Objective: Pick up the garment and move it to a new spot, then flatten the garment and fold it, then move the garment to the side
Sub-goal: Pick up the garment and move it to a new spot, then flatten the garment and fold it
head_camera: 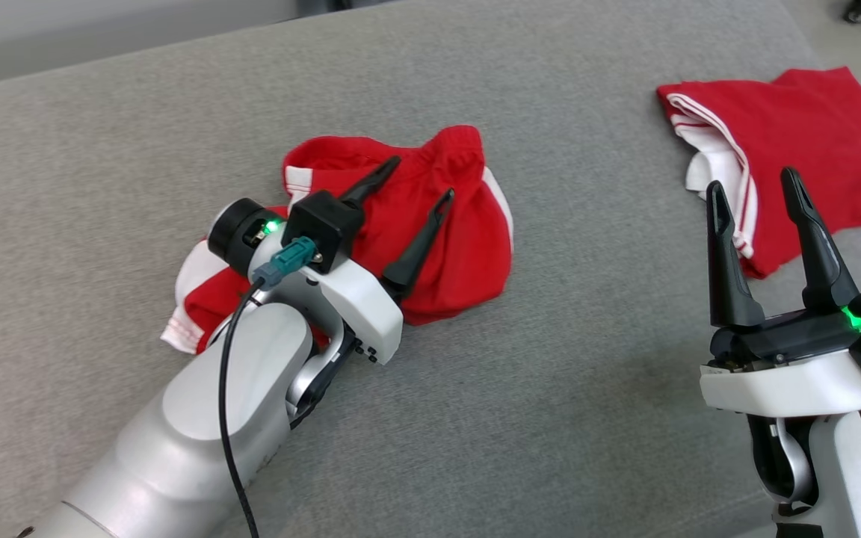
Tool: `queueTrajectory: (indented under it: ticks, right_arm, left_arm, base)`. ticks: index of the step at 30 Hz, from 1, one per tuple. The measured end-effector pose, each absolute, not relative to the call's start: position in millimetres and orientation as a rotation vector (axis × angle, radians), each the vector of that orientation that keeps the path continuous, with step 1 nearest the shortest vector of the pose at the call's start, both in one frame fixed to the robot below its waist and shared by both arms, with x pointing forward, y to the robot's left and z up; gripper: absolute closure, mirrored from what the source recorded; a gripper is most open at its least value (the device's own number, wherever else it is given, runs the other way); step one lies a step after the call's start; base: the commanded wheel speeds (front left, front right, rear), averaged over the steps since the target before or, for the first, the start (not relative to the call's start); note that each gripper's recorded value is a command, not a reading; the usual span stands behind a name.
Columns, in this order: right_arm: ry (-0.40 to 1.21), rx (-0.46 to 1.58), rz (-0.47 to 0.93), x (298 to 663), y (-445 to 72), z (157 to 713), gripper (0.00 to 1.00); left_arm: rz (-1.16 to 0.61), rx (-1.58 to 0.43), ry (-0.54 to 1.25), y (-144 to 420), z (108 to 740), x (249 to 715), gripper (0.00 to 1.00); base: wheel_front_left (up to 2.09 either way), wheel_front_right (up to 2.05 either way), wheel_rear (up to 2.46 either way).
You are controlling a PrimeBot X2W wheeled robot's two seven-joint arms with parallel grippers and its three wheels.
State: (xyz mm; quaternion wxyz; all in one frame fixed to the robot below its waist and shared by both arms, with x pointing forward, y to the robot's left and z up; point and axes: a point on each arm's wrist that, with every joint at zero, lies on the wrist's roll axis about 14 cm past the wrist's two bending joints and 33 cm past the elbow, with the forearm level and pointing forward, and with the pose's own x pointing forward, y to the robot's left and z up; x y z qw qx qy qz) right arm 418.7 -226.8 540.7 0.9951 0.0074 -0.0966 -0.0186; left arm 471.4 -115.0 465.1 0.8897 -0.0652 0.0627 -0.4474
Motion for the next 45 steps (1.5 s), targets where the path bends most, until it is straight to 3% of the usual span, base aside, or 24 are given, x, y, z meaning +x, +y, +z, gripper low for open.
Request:
queueTrajectory:
  ticks: [7, 10, 23, 32, 45]
  right_arm:
    - [-0.224, 0.023, 0.029, 427.6, -207.3, 548.8, 0.0]
    - [-0.243, 0.029, 0.068, 429.9, -195.8, 554.9, 0.0]
    - [-0.268, 0.061, 0.202, 423.8, -151.5, 565.4, 0.0]
    - [-0.252, 0.081, 0.249, 415.0, -134.0, 561.9, 0.0]
    - [-0.239, 0.081, 0.28, 411.4, -123.6, 559.2, 0.0]
  left_arm:
    - [-0.782, -0.157, 0.036, -71.9, 494.1, 488.5, 0.0]
    - [-0.65, -0.154, -0.003, -29.1, 506.0, 493.4, 0.0]
    - [-0.218, -0.183, -0.072, 112.6, 520.6, 431.0, 0.0]
    - [-0.098, -0.179, -0.078, 135.5, 514.1, 392.7, 0.0]
    - [-0.092, -0.165, -0.095, 140.8, 514.4, 387.9, 0.0]
  base:
    - [0.0, 0.0, 0.0]
    - [0.0, 0.0, 0.0]
    - [0.0, 0.0, 0.0]
    - [0.0, 0.0, 0.0]
    - [0.0, 0.0, 0.0]
